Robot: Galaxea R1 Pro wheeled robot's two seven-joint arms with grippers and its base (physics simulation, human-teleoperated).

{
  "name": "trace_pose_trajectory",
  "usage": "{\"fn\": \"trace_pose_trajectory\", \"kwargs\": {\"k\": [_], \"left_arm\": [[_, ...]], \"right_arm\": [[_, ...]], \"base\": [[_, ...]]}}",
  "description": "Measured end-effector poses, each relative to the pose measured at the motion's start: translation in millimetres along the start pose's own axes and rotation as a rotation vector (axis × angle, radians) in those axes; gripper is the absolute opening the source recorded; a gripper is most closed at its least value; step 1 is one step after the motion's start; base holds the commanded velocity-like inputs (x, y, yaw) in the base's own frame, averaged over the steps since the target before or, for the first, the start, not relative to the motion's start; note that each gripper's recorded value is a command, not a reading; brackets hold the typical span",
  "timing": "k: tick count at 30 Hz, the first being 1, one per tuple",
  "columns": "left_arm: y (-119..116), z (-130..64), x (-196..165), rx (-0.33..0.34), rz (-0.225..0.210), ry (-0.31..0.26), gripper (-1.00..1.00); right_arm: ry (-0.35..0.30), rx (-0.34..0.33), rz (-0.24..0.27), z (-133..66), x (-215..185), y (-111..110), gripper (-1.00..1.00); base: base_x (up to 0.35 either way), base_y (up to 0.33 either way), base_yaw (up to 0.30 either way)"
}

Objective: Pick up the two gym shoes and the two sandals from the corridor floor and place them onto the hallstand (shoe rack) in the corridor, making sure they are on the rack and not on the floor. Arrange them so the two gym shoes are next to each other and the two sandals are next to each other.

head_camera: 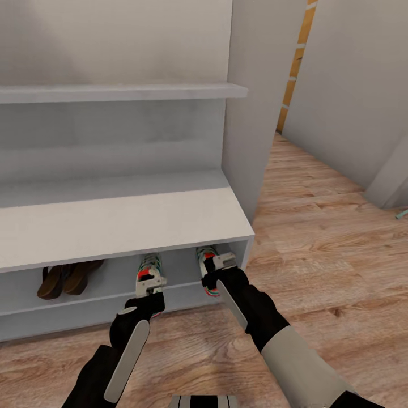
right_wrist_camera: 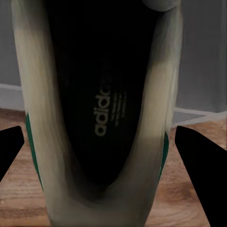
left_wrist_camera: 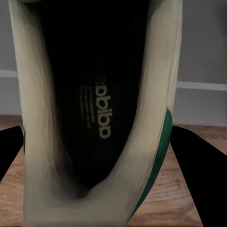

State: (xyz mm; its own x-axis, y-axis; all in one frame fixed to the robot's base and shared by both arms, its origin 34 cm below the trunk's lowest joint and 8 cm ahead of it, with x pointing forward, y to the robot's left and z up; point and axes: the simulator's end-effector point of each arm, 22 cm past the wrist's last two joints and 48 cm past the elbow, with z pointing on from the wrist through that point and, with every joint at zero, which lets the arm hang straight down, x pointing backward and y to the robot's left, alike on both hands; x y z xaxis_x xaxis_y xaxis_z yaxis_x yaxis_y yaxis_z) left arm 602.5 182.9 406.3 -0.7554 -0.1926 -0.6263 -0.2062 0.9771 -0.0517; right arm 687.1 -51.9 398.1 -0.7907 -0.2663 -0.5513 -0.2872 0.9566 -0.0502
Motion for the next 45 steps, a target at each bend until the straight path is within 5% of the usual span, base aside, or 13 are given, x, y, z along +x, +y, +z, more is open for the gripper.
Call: {"fn": "trace_pose_trajectory", "kwargs": {"k": [9,45], "left_arm": [[4.2,-0.3,7.2,-0.008,0.003,0.01,-1.0],[6.8,1.7,13.7,-0.017,0.007,0.024,-1.0]], "right_arm": [[-0.018,-0.053,0.061,1.4,-8.5,9.9,-1.0],[-0.026,-0.035,0.094,16.1,4.9,4.1,-1.0]], "base": [[0.0,0.014,0.0],[0.027,0.056,0.032]]}}
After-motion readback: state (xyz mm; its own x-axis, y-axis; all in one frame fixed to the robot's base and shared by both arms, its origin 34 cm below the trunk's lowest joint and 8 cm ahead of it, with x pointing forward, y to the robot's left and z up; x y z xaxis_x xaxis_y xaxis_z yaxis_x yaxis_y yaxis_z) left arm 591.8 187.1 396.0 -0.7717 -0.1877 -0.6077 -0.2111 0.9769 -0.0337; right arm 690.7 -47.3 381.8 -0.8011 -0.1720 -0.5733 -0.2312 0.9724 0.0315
